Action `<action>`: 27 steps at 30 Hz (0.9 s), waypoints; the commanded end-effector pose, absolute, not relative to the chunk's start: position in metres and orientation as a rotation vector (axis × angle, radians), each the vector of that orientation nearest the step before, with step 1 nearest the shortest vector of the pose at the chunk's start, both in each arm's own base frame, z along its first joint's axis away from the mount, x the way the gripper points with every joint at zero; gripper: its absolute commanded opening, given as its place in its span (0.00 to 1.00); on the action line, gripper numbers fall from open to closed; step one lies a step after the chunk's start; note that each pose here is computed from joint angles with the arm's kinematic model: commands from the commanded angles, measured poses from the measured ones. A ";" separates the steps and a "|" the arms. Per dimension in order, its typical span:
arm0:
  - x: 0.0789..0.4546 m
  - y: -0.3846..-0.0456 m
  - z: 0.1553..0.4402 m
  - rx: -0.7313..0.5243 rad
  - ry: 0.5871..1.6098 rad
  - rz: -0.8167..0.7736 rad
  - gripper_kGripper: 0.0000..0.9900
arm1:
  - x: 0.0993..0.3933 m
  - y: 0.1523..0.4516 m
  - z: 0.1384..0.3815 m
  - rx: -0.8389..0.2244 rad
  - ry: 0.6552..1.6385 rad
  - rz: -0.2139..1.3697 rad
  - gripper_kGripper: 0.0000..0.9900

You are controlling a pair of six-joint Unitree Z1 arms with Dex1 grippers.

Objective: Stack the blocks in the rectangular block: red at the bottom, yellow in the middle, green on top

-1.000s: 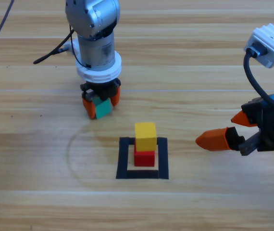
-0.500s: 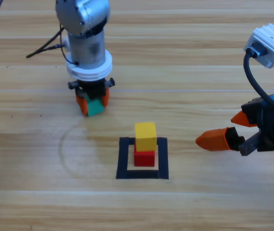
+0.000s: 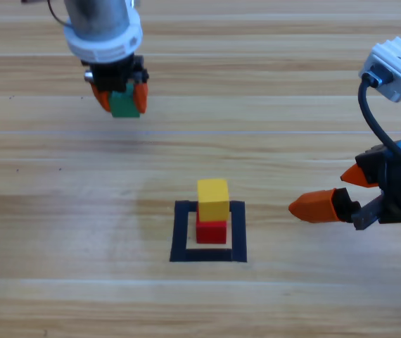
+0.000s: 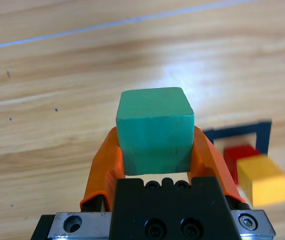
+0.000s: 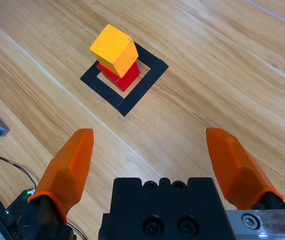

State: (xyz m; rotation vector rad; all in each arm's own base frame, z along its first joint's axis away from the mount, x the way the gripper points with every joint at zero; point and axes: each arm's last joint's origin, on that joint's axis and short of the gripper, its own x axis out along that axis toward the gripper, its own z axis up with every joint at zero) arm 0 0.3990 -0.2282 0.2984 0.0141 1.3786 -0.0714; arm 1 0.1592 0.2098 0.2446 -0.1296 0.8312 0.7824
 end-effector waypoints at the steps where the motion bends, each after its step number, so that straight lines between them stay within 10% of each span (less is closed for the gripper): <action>1: 0.337 -0.268 0.322 0.188 1.359 -0.248 0.06 | 0.156 0.194 0.254 -0.107 0.778 0.747 1.00; 10: 0.279 -0.308 0.337 0.270 1.367 -0.433 0.06 | 0.156 0.194 0.255 -0.108 0.775 0.744 1.00; 27: 0.274 -0.335 0.318 -0.037 1.430 -0.112 0.07 | 0.151 0.187 0.257 -0.121 0.755 0.750 1.00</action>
